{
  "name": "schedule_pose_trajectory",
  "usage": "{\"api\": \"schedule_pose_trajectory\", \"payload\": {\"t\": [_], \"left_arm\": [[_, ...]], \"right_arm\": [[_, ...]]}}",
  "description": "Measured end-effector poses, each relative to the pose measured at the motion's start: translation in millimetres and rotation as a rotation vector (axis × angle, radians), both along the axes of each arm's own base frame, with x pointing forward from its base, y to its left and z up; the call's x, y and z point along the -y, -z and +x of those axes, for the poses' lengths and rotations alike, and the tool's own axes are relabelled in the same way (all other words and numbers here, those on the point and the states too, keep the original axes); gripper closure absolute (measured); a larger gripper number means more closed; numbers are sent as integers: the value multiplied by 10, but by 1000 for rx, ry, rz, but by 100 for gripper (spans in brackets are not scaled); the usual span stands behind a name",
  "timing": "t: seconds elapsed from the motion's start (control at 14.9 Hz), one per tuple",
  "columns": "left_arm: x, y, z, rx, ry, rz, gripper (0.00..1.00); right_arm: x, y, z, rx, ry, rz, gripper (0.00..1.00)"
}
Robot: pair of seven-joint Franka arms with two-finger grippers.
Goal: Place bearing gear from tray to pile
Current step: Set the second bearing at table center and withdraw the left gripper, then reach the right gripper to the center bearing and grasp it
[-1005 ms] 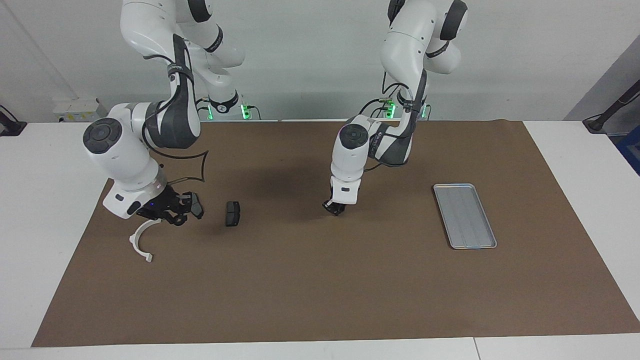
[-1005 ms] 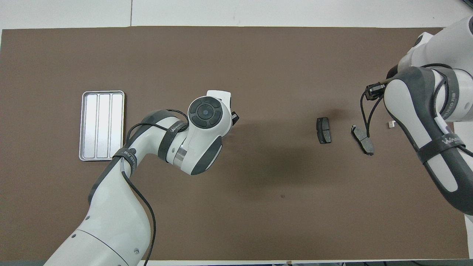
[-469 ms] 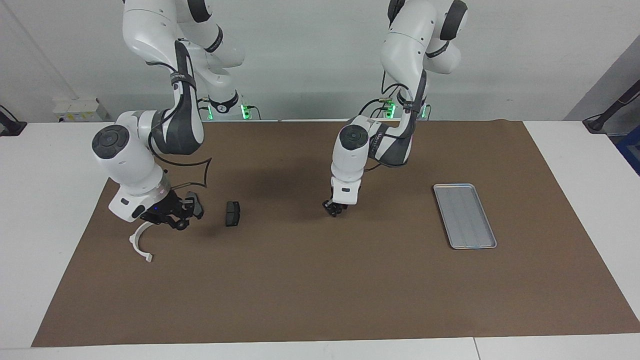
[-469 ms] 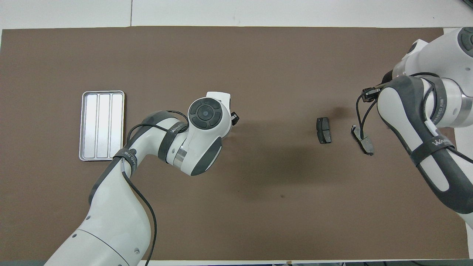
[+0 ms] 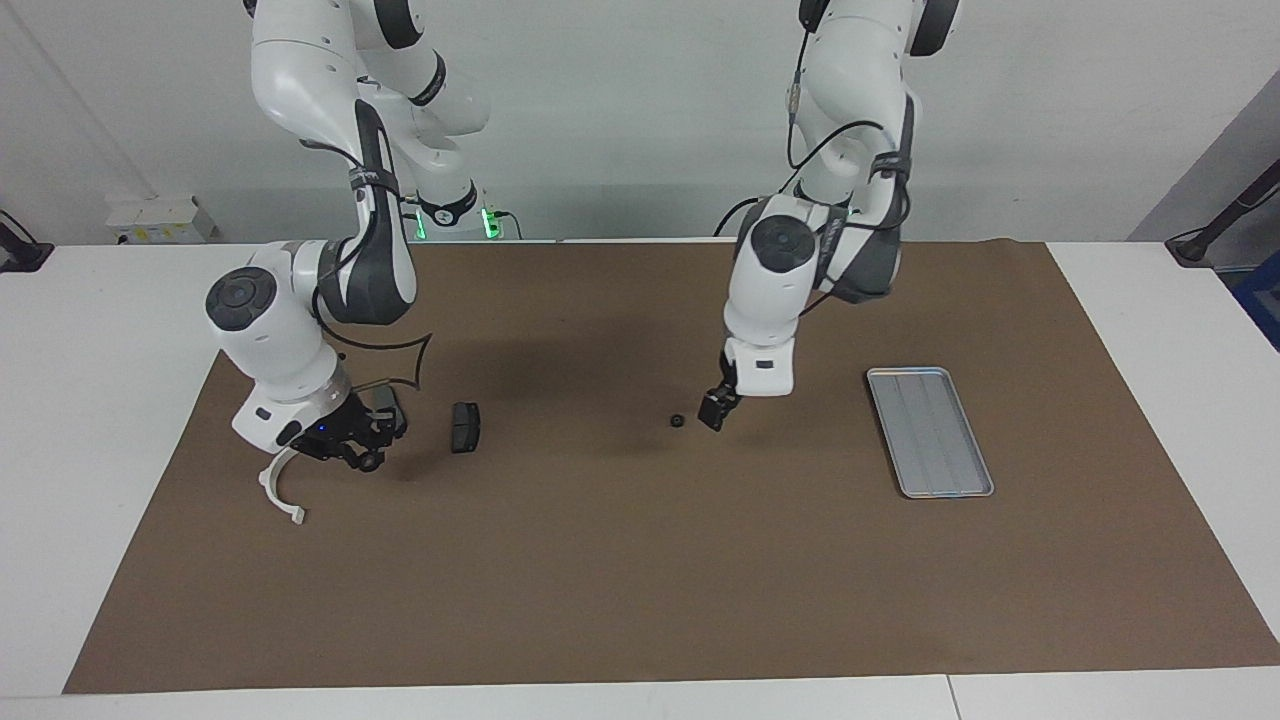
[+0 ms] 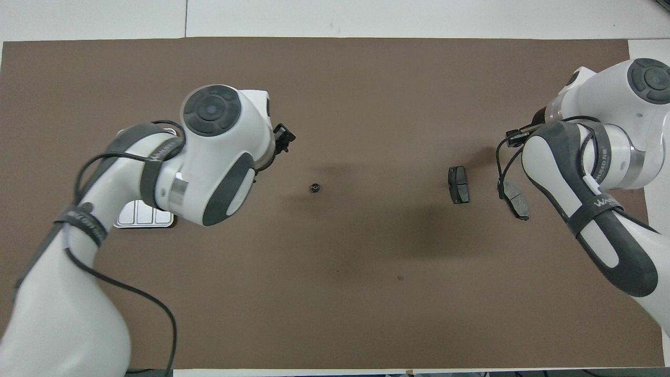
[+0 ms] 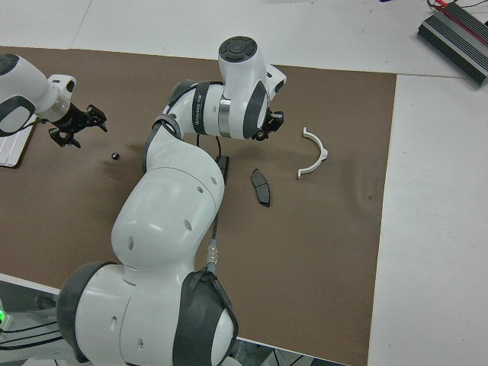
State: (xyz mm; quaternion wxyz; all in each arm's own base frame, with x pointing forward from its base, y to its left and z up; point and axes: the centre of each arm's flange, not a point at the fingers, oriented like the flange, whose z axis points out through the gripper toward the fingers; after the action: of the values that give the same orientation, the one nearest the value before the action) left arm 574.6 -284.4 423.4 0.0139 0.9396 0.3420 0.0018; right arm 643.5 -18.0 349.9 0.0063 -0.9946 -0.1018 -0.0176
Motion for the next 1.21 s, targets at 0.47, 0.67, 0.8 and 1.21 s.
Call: {"api": "schedule_pose_trajectory", "payload": {"t": [0.47,0.67,0.8,1.21], "left_arm": [[-2126,-1294,-91,-16,217,2,0],[-2297,-1335,-142,-28,267,1,0],[-2320,-1315,-144,-32,267,1,0],[-2522,-1308,-138,-39,296,-1,0]], "right_arm": [[3,300,6,13,-8,-2,66],[3,399,0,9,-7,-2,66],[3,420,-5,6,-7,-2,66],[2,435,-15,3,-7,-1,56]]}}
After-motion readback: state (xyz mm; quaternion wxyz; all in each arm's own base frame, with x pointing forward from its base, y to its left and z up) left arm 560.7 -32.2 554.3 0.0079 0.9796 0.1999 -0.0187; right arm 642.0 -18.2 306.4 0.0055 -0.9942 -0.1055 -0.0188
